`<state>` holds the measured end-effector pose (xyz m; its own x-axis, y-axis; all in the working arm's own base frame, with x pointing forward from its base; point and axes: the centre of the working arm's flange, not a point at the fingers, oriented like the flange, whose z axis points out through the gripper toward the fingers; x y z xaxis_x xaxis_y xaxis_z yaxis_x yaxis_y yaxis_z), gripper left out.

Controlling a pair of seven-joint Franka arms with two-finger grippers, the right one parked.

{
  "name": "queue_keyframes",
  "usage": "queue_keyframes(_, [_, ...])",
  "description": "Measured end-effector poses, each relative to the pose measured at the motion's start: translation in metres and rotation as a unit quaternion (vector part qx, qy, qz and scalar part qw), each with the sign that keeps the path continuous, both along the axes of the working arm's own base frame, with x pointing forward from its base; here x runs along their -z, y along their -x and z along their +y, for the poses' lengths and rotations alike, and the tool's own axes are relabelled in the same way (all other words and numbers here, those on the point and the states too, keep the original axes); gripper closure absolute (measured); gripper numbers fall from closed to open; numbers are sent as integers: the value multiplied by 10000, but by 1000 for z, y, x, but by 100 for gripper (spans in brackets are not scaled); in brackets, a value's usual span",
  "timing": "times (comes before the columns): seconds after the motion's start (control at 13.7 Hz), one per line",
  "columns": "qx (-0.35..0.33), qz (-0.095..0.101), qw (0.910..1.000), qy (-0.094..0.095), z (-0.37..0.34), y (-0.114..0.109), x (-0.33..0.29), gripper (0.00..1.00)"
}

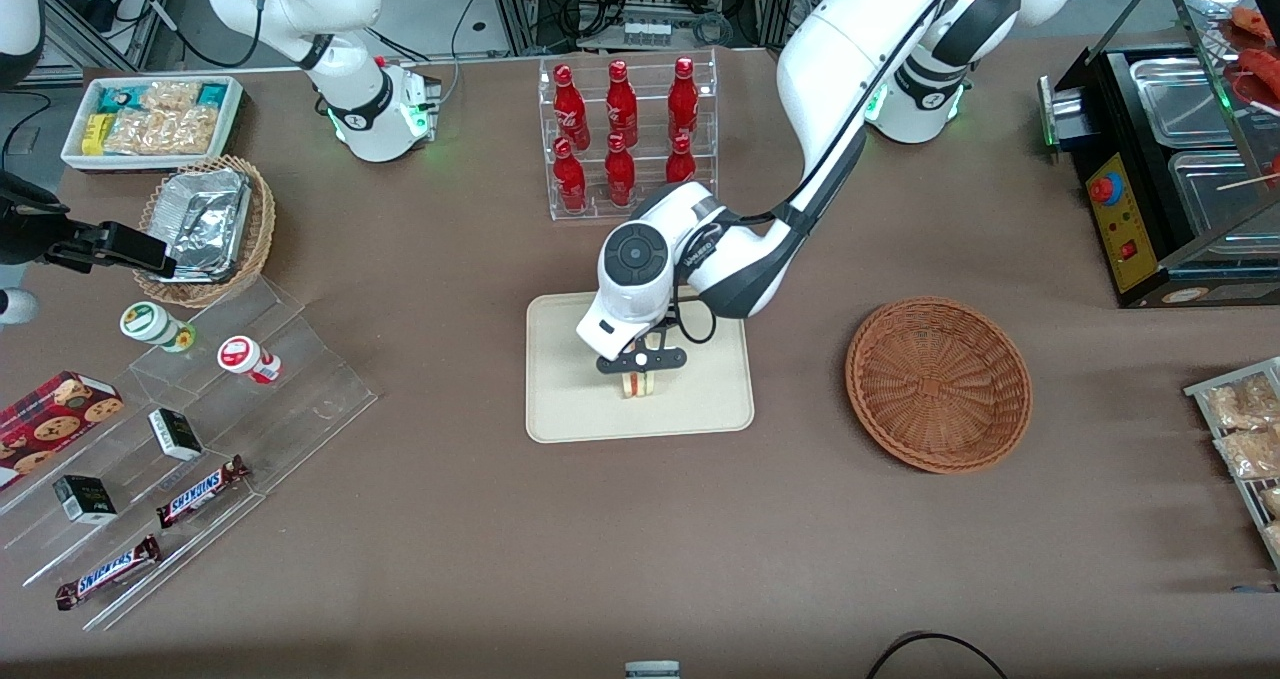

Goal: Place sandwich from basket to tray
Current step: 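Carry the sandwich with the left gripper over the cream tray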

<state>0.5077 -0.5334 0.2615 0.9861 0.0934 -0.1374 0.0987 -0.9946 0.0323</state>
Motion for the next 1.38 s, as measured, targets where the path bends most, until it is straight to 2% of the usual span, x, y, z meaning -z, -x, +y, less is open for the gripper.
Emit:
queue_keyframes(0.51, [-29,35,10000,-43,-3,-4,5,85])
queue_keyframes(0.8, [-133,-101,9997,-182,-8,-1,8,85])
queue_keyframes(1.17, [-259,-98,9993,-238,-10,2,15,85])
queue_keyframes(1.31, [-270,-107,9993,-226,-11,2,16,70])
queue_keyframes(1.38, [-276,-110,9993,-221,-11,2,17,59])
